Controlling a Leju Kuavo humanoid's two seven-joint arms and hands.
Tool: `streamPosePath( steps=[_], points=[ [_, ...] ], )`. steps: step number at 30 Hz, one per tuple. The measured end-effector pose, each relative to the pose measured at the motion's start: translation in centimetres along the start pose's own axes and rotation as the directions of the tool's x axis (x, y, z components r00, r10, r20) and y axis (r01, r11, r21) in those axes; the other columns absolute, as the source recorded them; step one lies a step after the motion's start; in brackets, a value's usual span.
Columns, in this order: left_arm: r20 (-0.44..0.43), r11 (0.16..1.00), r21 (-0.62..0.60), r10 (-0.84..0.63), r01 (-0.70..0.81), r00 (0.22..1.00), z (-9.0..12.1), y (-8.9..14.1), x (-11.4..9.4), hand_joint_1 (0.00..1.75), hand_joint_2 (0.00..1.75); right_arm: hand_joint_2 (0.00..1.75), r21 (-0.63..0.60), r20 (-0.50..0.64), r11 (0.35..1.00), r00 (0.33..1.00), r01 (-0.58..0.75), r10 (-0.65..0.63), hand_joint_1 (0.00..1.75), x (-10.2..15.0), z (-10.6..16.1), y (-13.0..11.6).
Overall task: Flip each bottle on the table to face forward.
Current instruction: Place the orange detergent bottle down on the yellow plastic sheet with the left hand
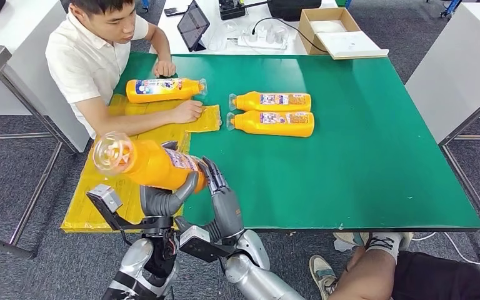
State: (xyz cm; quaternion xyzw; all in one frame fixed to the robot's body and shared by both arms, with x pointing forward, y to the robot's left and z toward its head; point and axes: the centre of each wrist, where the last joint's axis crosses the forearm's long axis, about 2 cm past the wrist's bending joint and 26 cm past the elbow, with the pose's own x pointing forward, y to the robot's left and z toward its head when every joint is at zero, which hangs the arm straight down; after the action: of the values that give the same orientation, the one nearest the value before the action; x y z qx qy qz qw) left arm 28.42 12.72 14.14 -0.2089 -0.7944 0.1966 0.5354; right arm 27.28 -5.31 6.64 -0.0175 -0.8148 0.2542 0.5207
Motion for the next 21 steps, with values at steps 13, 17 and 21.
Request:
streamPosePath(
  steps=[13,17,21],
  points=[
    [0.12,0.83,0.134,-0.556,0.542,0.822,-3.2,2.8,0.0,1.75,1.75,0.0,-0.074,0.056,0.997,0.998,-0.031,0.035,0.0,0.1,1.5,-0.2],
    [0.18,0.537,0.135,-0.84,0.833,0.512,-4.7,4.8,0.1,1.75,1.75,0.0,-0.106,0.076,0.994,0.997,-0.022,0.03,0.0,0.4,2.2,-0.4],
    [0.167,0.308,0.091,-0.942,0.947,0.29,-6.2,7.0,0.1,1.75,1.75,0.0,-0.152,0.078,0.988,0.997,-0.008,0.02,0.0,0.7,3.2,-0.8]
  ],
)
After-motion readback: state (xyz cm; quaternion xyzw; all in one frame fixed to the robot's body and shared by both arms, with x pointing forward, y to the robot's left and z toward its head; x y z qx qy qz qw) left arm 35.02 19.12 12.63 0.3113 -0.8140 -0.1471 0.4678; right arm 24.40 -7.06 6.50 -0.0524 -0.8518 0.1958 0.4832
